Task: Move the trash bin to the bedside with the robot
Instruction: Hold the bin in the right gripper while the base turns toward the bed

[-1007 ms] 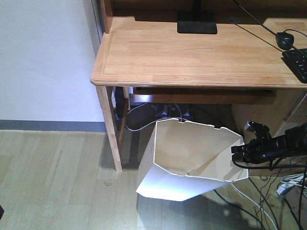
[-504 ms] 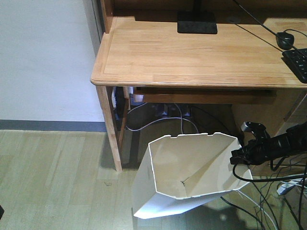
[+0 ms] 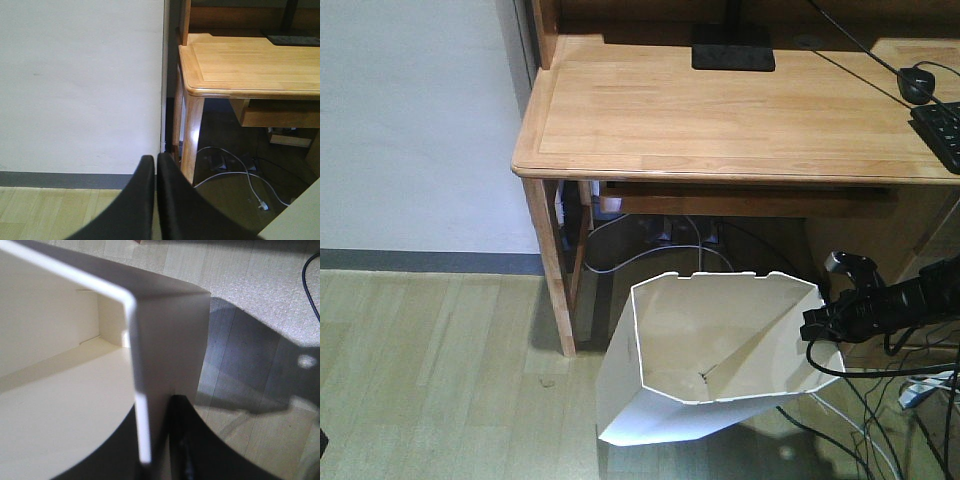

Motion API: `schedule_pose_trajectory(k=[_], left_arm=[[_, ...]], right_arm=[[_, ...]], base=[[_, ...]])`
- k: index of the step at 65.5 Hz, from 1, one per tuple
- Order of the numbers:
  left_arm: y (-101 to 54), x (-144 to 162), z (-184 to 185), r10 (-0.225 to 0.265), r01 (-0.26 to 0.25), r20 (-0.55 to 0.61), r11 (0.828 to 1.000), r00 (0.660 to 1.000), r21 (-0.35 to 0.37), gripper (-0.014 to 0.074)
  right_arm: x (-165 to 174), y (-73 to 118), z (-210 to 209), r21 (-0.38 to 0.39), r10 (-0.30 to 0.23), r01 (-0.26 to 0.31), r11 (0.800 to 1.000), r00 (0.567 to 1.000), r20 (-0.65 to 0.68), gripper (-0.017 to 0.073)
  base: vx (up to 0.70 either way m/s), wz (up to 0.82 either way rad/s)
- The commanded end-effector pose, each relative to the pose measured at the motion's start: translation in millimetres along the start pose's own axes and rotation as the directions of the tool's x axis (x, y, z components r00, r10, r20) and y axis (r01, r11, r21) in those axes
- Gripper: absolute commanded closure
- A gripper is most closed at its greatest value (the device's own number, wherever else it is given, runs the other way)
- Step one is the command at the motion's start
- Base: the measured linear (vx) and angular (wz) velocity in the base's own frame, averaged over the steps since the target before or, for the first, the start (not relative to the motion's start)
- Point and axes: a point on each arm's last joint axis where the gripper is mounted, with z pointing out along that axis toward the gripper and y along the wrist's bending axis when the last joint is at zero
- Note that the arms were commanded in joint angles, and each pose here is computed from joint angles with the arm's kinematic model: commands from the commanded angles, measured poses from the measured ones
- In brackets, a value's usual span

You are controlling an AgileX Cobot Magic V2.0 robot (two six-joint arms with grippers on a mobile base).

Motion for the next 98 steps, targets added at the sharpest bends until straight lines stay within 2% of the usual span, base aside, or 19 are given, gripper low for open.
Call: schedule_pose_trajectory(k=[1, 34, 98], left_arm=[[-0.8, -5.4, -0.8, -0.006, 0.005, 0.076, 1.0, 0.997, 0.011, 0.06], [-0.8, -5.4, -0.8, -0.006, 0.005, 0.076, 1.0, 0.997, 0.011, 0.06], [-0.8, -5.4, -0.8, -0.006, 0.005, 0.076, 1.0, 0.997, 0.011, 0.06]], right_arm=[[-27.4, 26.9, -27.2, -0.202, 0.018, 0.005, 0.979, 0.993, 0.112, 0.0564], [-27.3, 26.6, -27.4, -0.201, 0.018, 0.005, 0.98, 0.993, 0.112, 0.0564], [-27.2, 26.5, -27.3, -0.2, 0.017, 0.005, 0.98, 0.994, 0.112, 0.0564]], base=[[-0.01, 0.04], [-0.05, 0.25], [0.01, 0.57]])
